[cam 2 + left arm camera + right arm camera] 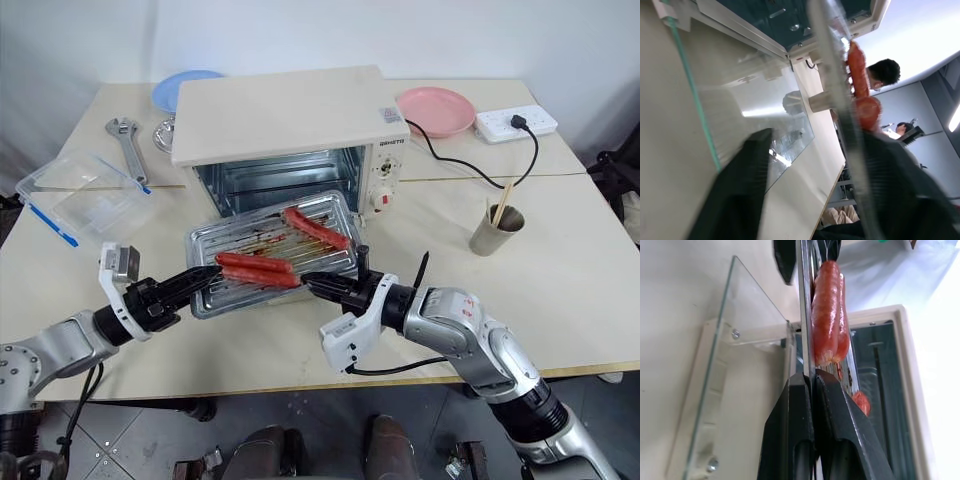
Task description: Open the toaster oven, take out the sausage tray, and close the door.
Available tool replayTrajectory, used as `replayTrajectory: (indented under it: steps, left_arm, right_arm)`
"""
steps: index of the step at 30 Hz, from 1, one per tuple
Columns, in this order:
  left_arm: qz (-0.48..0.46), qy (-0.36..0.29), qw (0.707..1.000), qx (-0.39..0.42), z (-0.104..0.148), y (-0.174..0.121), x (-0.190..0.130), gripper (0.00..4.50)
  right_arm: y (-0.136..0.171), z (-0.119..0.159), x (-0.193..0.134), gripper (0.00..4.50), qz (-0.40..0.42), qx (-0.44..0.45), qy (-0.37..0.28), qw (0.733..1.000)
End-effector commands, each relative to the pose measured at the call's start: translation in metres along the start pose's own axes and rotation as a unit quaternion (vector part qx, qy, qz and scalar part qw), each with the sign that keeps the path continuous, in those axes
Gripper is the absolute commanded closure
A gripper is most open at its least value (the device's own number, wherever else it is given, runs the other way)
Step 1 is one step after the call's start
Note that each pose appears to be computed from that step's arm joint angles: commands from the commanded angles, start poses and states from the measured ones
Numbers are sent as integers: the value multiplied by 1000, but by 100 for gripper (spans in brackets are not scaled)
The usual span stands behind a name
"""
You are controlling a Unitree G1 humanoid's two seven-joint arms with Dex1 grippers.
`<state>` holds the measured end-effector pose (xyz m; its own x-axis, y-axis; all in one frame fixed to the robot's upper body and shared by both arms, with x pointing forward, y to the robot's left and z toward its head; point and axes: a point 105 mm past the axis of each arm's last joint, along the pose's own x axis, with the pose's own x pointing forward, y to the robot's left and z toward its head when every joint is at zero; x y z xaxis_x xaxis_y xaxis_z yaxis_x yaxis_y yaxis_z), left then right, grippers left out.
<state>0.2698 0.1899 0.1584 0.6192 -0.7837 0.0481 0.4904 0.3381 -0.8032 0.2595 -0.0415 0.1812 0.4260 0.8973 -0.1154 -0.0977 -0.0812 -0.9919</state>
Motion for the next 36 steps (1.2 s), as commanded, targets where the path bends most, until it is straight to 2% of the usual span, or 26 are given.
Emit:
replayTrajectory:
  steps: [1,6,20,22,24,31,35,36]
  left_arm:
    - [9,8,1000,2,-2,1,0,302]
    - [37,20,999,-1,-9,-1,-2,447]
    - [104,30,993,-56,-32,6,-10,447]
    - [107,33,992,-59,-36,7,-9,447]
    - [104,28,992,-62,-36,6,-9,450]
    - [82,9,993,-81,-37,4,-8,450]
    - [82,3,993,-88,-38,4,-9,450]
    - [79,-2,993,-92,-39,2,-9,450]
  right_arm:
    - [-20,9,-3,450,-42,-3,-37,998]
    - [-23,3,-2,450,-44,32,-40,998]
    - [-21,-2,-1,450,-27,94,-43,994]
    - [-14,0,0,450,8,152,-64,986]
    - [-12,4,-3,394,43,193,-90,976]
    - [-9,1,-8,158,58,186,-73,978]
    - [-14,5,-12,21,57,214,-94,971]
    - [-17,7,-14,2,58,231,-110,965]
